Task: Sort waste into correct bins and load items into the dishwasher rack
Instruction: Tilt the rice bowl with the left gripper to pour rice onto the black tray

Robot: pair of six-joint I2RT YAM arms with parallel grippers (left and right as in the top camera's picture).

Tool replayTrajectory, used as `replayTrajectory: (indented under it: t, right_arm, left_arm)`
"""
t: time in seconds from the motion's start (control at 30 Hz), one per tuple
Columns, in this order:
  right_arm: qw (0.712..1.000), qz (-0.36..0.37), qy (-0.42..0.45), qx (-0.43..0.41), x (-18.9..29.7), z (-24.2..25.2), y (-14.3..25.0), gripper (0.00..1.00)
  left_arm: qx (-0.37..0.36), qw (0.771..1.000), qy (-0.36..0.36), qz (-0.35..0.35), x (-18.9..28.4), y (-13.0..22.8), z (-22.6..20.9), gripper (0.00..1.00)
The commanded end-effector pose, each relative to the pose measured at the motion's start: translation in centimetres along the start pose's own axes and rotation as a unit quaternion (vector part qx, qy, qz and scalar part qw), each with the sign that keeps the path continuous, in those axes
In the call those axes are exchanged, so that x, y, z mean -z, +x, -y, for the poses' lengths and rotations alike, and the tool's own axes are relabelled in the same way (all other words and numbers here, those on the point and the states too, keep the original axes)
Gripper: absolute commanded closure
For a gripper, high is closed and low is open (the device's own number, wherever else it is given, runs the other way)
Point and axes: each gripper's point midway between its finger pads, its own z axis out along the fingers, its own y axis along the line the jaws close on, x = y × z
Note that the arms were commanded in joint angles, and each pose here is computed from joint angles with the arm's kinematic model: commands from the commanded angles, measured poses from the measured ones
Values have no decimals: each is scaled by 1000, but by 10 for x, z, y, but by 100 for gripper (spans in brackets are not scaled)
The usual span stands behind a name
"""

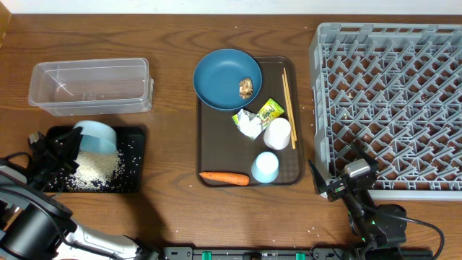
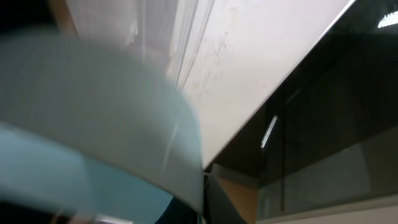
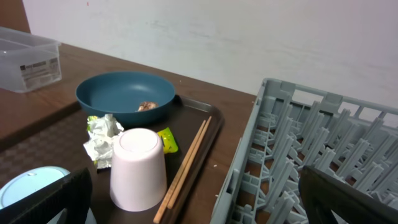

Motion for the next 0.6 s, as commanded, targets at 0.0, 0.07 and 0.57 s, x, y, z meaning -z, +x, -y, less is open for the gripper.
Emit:
replayTrajectory:
  t: [0.0,0.07,0.57]
  right_arm:
    - [1000,-3,1,3,0,1,2,1]
    - [1000,-3,1,3,0,1,2,1]
    - [1000,-3,1,3,0,1,2,1]
  left_arm:
    - [18,1000,12,-3,2,1,5,94]
    - [-2,1000,13,-2,2,-1,6,94]
    - [0,1000,11,-7,-2,1,6,94]
